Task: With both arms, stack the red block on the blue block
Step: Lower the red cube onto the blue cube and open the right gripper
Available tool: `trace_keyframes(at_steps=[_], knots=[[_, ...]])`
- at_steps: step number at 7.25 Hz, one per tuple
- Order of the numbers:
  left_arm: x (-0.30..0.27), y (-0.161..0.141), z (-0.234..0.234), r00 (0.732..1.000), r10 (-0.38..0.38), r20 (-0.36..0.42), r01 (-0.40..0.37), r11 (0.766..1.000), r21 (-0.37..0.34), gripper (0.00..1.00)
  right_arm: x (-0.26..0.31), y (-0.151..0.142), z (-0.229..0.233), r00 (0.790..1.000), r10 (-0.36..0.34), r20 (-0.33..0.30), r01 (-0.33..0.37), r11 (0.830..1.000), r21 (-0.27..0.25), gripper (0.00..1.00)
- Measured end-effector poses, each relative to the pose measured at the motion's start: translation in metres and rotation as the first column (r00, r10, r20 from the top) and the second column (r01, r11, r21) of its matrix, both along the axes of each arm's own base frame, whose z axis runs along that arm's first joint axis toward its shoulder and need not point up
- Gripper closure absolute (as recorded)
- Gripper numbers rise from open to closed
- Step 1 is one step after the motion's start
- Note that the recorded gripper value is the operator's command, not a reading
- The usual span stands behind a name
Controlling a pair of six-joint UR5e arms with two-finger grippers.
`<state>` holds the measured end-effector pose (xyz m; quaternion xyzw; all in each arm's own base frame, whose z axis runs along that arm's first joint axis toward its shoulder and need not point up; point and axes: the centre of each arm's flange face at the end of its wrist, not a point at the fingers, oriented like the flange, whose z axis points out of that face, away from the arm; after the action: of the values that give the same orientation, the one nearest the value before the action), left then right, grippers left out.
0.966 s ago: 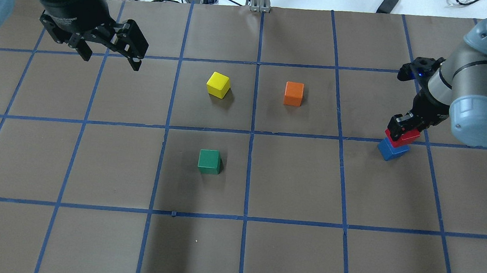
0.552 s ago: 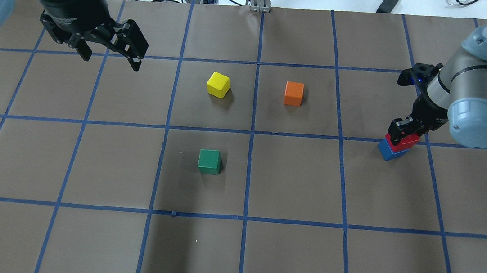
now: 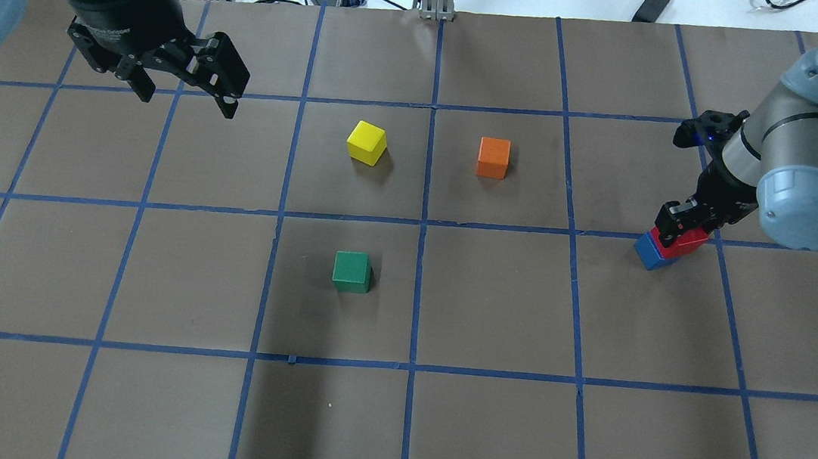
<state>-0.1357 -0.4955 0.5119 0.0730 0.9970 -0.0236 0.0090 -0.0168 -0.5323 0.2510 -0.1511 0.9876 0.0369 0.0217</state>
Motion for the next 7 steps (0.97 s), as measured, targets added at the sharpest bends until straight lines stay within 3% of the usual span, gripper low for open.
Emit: trace_keyframes(at_steps=[2,3,6,7], knots=[[0.0000,0.0001,0.0002,1.000,0.000,0.000,0.000,1.000,0.000,0.00,0.0007,-0.0001,-0.0004,1.000,-0.001,0.008,0.001,1.000,0.000,0.89],[-0.0001,0.0002,0.0002,1.000,0.000,-0.001,0.000,1.000,0.000,0.00,0.0011,-0.0001,-0.0006,1.000,-0.001,0.012,0.001,1.000,-0.001,0.76],[-0.0001,0.0001,0.0006,1.000,0.000,-0.001,0.000,1.000,-0.001,0.00,0.0012,-0.0001,-0.0013,1.000,0.002,0.014,-0.002,1.000,-0.002,0.21],[-0.0001,0.0002,0.0007,1.000,0.000,-0.001,0.000,1.000,-0.001,0.00,0.0011,-0.0002,-0.0017,1.000,0.004,0.013,-0.004,1.000,-0.002,0.09]])
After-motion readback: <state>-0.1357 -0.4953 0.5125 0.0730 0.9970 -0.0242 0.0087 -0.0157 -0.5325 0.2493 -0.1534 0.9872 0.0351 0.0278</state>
